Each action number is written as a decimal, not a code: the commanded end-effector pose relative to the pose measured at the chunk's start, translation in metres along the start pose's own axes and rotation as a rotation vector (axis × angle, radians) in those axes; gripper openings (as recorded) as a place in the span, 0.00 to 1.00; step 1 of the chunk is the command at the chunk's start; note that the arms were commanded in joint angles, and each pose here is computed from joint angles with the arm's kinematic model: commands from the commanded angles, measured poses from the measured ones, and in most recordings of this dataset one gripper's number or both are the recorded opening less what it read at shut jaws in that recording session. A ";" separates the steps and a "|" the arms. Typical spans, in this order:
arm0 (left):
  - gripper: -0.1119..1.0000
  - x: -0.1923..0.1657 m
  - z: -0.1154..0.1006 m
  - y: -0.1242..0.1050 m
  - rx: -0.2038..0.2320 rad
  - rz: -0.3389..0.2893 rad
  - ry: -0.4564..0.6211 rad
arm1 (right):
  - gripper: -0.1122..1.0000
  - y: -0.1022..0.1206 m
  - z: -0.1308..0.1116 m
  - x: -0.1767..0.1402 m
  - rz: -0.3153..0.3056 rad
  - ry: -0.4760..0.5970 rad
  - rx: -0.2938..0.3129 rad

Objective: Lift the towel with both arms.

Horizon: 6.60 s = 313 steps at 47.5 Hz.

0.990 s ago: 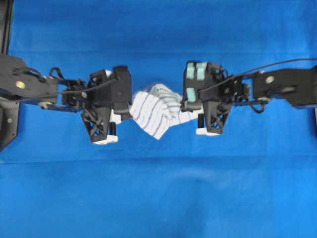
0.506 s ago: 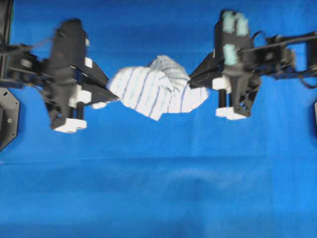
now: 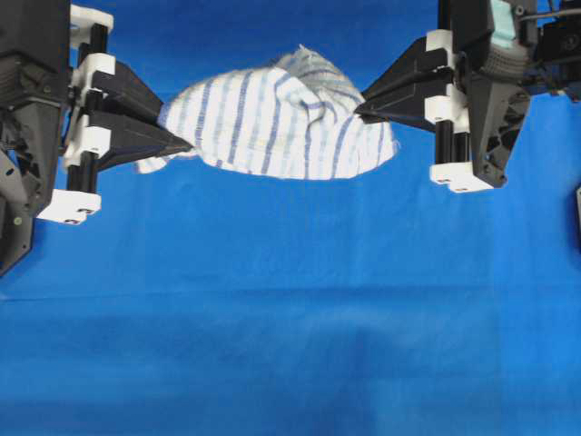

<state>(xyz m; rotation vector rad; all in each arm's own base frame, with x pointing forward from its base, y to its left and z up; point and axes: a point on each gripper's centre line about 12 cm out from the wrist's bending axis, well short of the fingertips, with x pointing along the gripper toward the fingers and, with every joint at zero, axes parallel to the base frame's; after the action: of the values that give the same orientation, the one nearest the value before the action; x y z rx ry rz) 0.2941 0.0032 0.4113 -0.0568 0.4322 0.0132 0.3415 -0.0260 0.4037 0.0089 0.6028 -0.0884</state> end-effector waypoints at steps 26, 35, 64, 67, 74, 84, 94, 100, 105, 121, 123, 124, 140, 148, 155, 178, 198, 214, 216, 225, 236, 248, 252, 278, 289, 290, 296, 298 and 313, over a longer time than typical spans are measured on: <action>0.49 -0.001 0.009 -0.006 0.010 -0.019 -0.019 | 0.18 0.005 0.008 -0.009 0.013 -0.031 -0.014; 0.91 0.000 0.008 -0.008 0.005 -0.025 -0.017 | 0.66 0.006 0.007 -0.008 0.014 -0.028 -0.020; 0.90 0.045 -0.045 -0.005 0.000 -0.017 0.089 | 0.69 0.008 -0.051 0.043 0.019 0.101 -0.013; 0.90 0.056 -0.059 -0.004 0.007 -0.014 0.115 | 0.69 0.009 -0.064 0.053 0.020 0.121 -0.014; 0.90 0.084 -0.092 -0.002 0.010 -0.009 0.177 | 0.69 0.011 -0.098 0.083 0.024 0.171 -0.017; 0.90 0.114 -0.138 0.001 0.015 -0.001 0.278 | 0.69 0.014 -0.144 0.126 0.027 0.264 0.000; 0.90 0.149 -0.192 0.004 0.014 0.007 0.352 | 0.69 0.021 -0.183 0.164 0.036 0.304 0.024; 0.90 0.170 -0.217 0.007 0.012 0.013 0.393 | 0.69 0.027 -0.197 0.181 0.046 0.313 0.029; 0.90 0.182 -0.235 0.010 0.009 0.020 0.418 | 0.69 0.030 -0.205 0.191 0.050 0.318 0.035; 0.88 0.193 -0.248 0.015 0.004 0.030 0.413 | 0.68 0.032 -0.225 0.211 0.047 0.364 0.045; 0.87 0.193 -0.248 0.015 0.001 0.031 0.413 | 0.68 0.032 -0.224 0.211 0.047 0.359 0.045; 0.87 0.193 -0.248 0.016 0.001 0.033 0.413 | 0.68 0.032 -0.224 0.211 0.047 0.356 0.043; 0.16 0.190 -0.249 0.029 -0.021 0.061 0.418 | 0.17 0.031 -0.221 0.211 0.049 0.333 0.038; 0.14 0.187 -0.249 0.031 -0.028 0.067 0.427 | 0.15 0.031 -0.214 0.205 0.050 0.313 0.040; 0.14 0.178 -0.229 0.029 -0.039 0.066 0.426 | 0.15 0.031 -0.195 0.191 0.050 0.284 0.041; 0.14 0.102 -0.095 0.007 -0.015 0.020 0.309 | 0.15 0.025 -0.084 0.096 0.041 0.174 0.035; 0.14 0.019 0.003 0.000 -0.004 0.009 0.169 | 0.15 0.015 0.008 0.007 -0.001 0.054 0.006; 0.14 -0.013 0.042 -0.002 0.000 0.004 0.127 | 0.15 0.012 0.047 -0.036 -0.010 0.028 0.018; 0.14 -0.015 0.045 -0.002 0.000 0.004 0.127 | 0.15 0.013 0.049 -0.039 -0.007 0.024 0.019; 0.14 -0.017 0.048 -0.003 0.003 0.004 0.121 | 0.15 0.014 0.051 -0.042 -0.005 0.028 0.016; 0.14 -0.011 0.047 -0.003 0.003 0.004 0.126 | 0.15 0.015 0.051 -0.040 -0.002 0.031 0.016; 0.35 -0.009 0.047 -0.002 0.001 0.004 0.110 | 0.16 0.015 0.049 -0.037 -0.002 0.034 0.013; 0.57 -0.009 0.046 -0.002 0.003 0.004 0.110 | 0.22 0.015 0.049 -0.036 -0.002 0.037 0.018; 0.88 0.017 0.020 -0.006 0.004 -0.008 0.131 | 0.70 0.013 0.024 -0.014 -0.033 0.117 -0.001; 0.88 0.058 -0.027 -0.004 0.006 -0.007 0.171 | 0.70 0.018 -0.029 0.031 -0.022 0.218 -0.001; 0.88 0.061 -0.031 -0.004 0.006 -0.007 0.173 | 0.70 0.019 -0.034 0.035 -0.021 0.227 0.004; 0.88 0.088 -0.059 -0.005 0.010 -0.010 0.187 | 0.70 0.024 -0.069 0.060 -0.017 0.289 0.024; 0.88 0.096 -0.067 -0.005 0.013 -0.011 0.194 | 0.70 0.027 -0.082 0.068 -0.012 0.311 0.026; 0.88 0.156 -0.139 -0.004 0.022 -0.009 0.294 | 0.70 0.037 -0.161 0.115 -0.002 0.418 0.071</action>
<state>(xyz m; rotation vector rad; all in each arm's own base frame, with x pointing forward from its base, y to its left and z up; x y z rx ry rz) 0.3712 -0.0060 0.2285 -0.0448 0.7442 -0.0021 0.3473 0.0050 0.2150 0.0888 1.0243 -0.1151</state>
